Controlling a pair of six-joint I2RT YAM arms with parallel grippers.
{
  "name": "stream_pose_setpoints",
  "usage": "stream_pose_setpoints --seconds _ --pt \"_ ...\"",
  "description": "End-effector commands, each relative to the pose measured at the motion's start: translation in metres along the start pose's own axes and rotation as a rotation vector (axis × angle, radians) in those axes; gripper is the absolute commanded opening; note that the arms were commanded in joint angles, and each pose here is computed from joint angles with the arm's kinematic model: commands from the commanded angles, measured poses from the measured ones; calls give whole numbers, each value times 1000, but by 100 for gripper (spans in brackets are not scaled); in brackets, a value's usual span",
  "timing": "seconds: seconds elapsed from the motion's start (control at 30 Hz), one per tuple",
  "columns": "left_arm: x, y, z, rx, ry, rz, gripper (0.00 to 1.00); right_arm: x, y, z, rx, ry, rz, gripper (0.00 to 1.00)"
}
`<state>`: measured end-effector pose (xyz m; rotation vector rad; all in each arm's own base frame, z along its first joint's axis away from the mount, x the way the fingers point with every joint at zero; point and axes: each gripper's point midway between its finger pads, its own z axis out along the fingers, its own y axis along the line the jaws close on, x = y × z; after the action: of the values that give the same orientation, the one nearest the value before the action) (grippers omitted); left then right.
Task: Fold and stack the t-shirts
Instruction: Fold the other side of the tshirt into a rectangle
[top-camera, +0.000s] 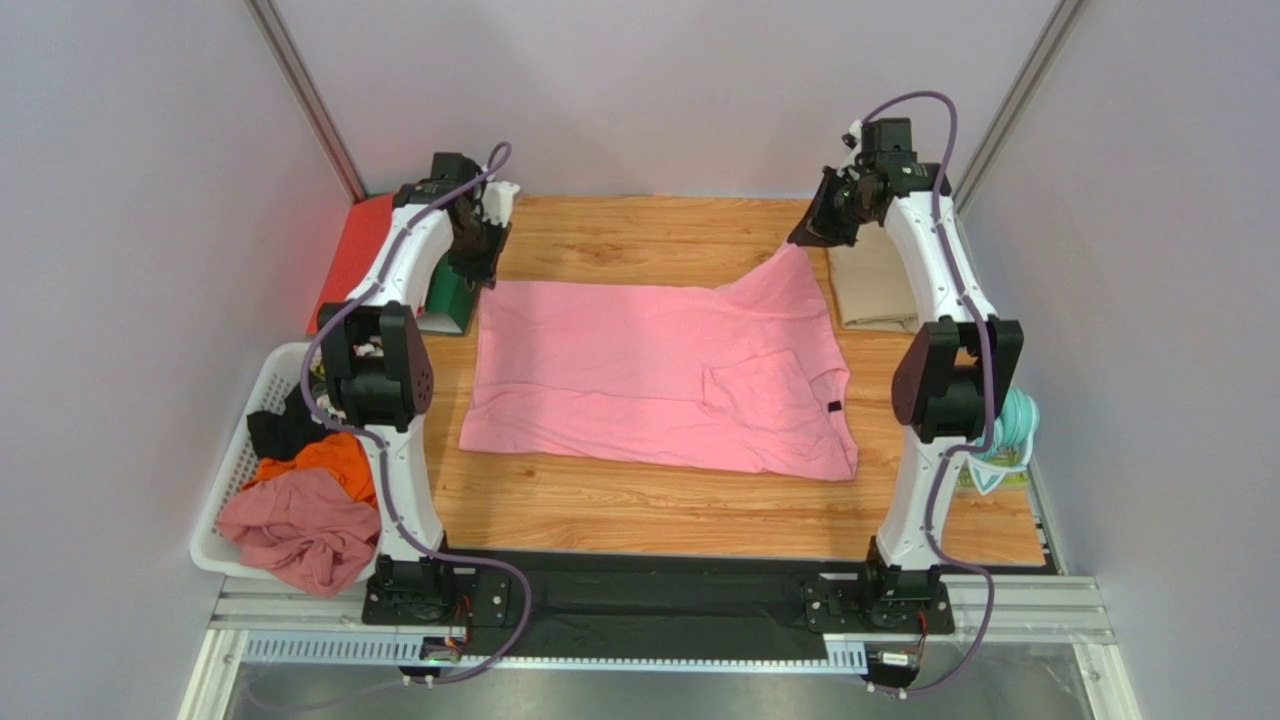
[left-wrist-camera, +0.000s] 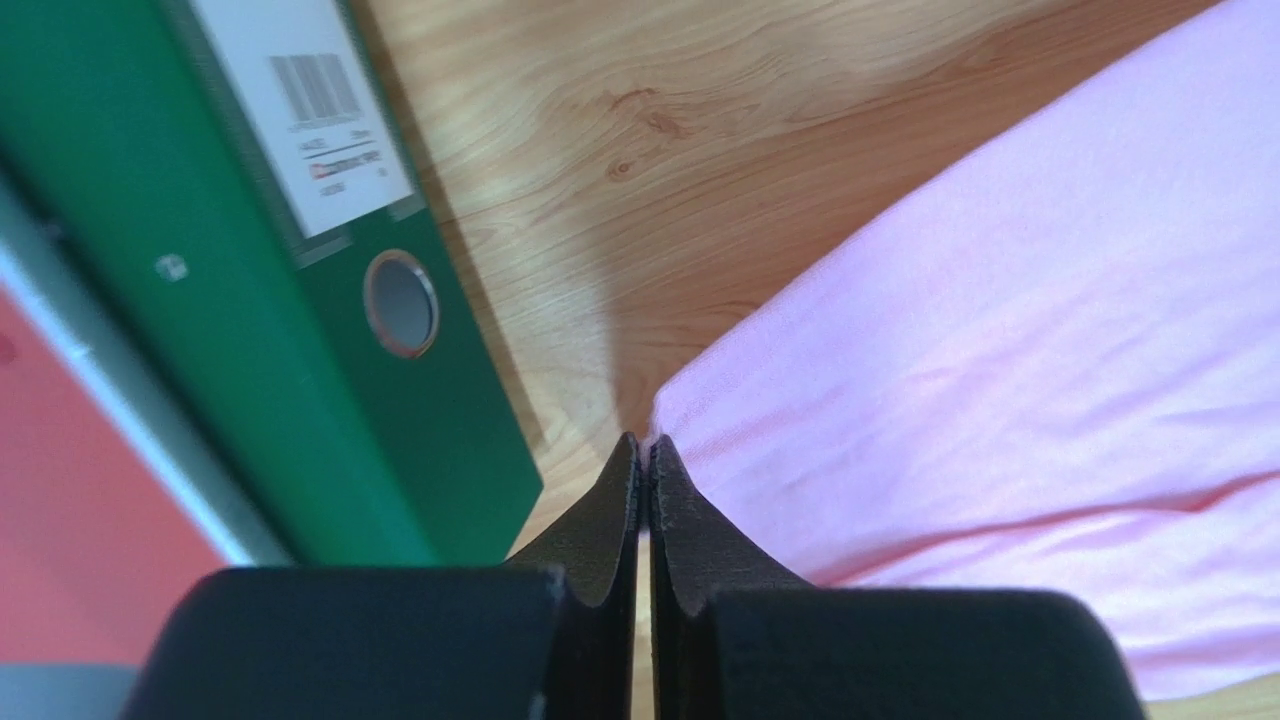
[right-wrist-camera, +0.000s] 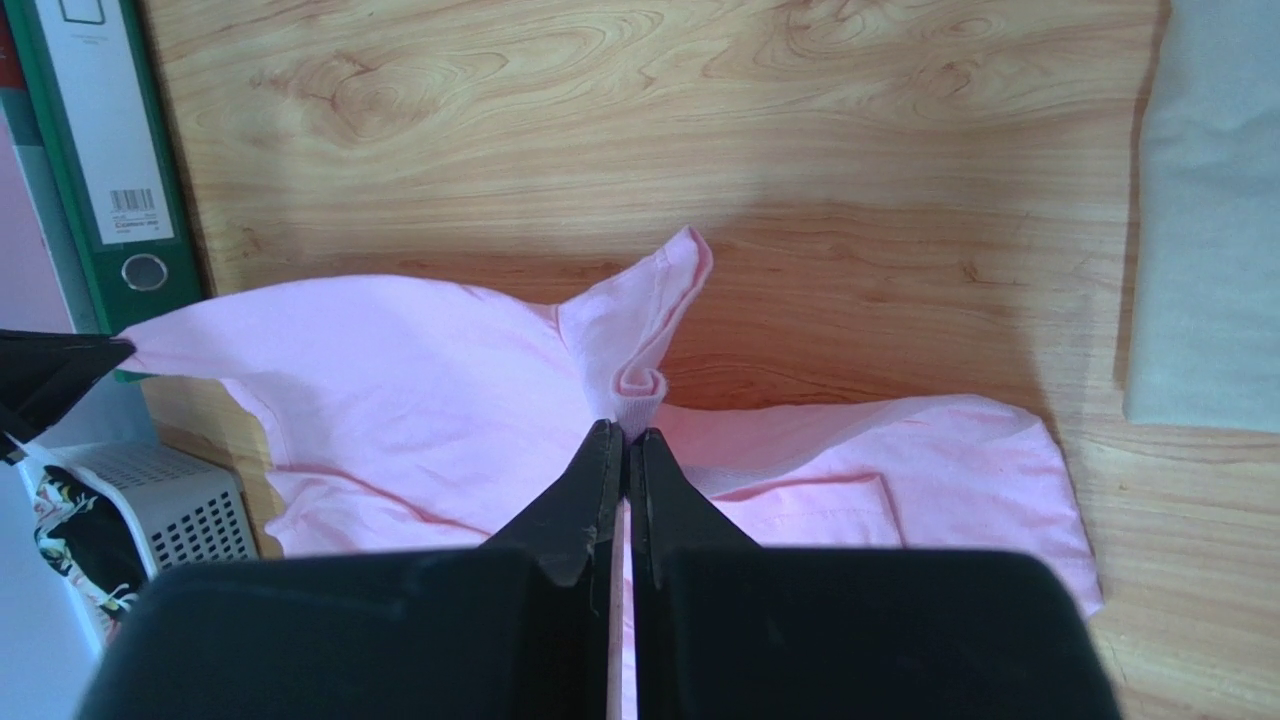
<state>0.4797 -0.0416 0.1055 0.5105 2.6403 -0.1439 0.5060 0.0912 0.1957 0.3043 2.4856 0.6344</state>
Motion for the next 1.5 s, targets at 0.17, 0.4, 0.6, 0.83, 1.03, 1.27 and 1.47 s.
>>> stream_pose_setpoints --seconds 0.17,0.4,0.6,0.83,1.03,1.27,1.47 --pt "-5 -9 -50 2 -66 39 0 10 6 -38 34 -25 -20 0" --pt "13 -12 -56 -16 -66 56 0 16 3 -51 57 -33 -10 0" --pt "3 -4 -39 -23 -49 41 0 -3 1 -34 55 -40 7 0" --pt "-17 8 -21 -38 -26 16 0 -36 7 -14 12 -60 15 0" --pt "-12 5 -27 -30 -26 28 0 -16 -3 -4 26 0 37 0" --pt "18 -8 -49 -25 -37 71 0 29 -18 -29 86 41 54 0" --pt "41 -20 -73 -19 -55 96 0 57 -23 -59 118 23 57 0"
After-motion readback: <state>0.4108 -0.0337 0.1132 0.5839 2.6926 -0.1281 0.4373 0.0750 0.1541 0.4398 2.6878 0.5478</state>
